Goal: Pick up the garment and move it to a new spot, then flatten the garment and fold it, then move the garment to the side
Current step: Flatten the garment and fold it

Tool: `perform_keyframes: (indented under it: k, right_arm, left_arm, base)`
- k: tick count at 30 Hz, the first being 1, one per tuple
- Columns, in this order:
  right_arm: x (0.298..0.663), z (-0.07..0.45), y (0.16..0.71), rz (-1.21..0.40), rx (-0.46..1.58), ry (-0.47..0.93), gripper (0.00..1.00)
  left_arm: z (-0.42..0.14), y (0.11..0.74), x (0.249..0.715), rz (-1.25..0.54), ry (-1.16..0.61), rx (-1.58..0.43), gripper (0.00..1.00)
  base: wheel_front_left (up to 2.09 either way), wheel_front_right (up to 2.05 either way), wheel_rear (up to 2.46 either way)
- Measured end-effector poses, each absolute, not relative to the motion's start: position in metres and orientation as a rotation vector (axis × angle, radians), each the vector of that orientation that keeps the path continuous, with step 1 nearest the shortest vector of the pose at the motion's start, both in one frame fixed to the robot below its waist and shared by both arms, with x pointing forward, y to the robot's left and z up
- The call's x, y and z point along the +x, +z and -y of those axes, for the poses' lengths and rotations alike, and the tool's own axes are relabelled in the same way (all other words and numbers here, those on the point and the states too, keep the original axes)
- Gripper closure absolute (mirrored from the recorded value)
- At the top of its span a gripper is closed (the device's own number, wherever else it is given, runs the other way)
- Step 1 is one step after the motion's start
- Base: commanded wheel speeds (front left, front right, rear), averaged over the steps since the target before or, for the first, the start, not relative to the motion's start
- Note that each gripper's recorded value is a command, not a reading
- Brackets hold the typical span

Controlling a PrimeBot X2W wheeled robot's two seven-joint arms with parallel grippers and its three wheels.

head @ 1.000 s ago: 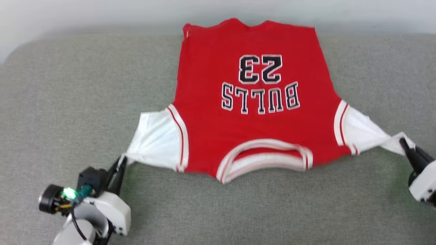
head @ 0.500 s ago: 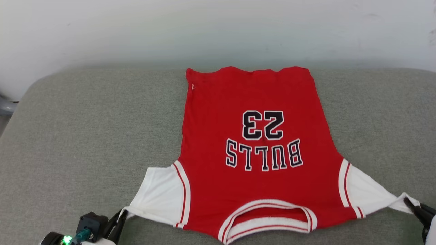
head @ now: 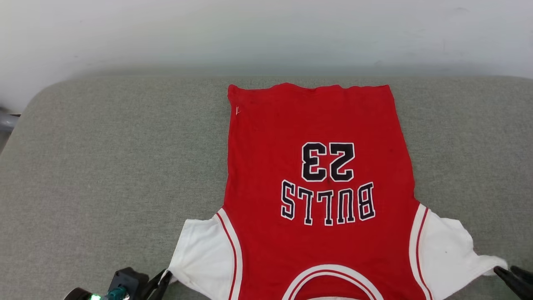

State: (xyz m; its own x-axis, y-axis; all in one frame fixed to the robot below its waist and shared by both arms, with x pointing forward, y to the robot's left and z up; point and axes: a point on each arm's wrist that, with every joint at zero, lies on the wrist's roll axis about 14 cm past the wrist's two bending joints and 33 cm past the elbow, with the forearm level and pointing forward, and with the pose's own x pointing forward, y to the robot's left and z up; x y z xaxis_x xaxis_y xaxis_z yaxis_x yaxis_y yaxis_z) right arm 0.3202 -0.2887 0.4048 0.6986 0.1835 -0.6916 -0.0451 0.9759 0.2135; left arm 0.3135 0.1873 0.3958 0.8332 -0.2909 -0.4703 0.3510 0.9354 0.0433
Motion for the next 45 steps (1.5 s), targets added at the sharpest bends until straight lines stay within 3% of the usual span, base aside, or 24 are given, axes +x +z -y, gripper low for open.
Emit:
perform_keyframes:
  k: [3, 12, 18, 27, 35, 45]
  right_arm:
    - [0.331, 0.287, 0.415, -0.791, 0.197, 0.147, 0.00]
    - [0.427, 0.271, 0.475, -0.709, 0.177, 0.233, 0.00]
    - [0.505, 0.248, 0.483, -0.757, 0.107, 0.276, 0.00]
    - [0.601, 0.217, 0.450, -0.895, 0.049, 0.250, 0.00]
    - [0.643, 0.180, 0.399, -1.004, 0.024, 0.256, 0.00]
    - [0.652, 0.162, 0.345, -1.093, -0.040, 0.262, 0.00]
  left_arm:
    - [-0.177, 0.405, 0.319, -0.466, -0.367, 0.117, 1.00]
    - [-0.150, 0.421, 0.318, -0.564, -0.454, 0.099, 1.00]
    - [-0.139, 0.420, 0.325, -0.601, -0.469, 0.079, 1.00]
    - [-0.134, 0.415, 0.341, -0.611, -0.434, 0.029, 1.00]
    - [-0.144, 0.406, 0.345, -0.639, -0.376, 0.029, 1.00]
    - [-0.149, 0.397, 0.350, -0.644, -0.324, 0.015, 1.00]
  base:
    - [0.00, 0.00, 0.00]
    - [0.00, 0.00, 0.00]
    - [0.00, 0.00, 0.00]
    - [0.00, 0.00, 0.00]
    - [0.00, 0.00, 0.00]
    - [0.00, 0.00, 0.00]
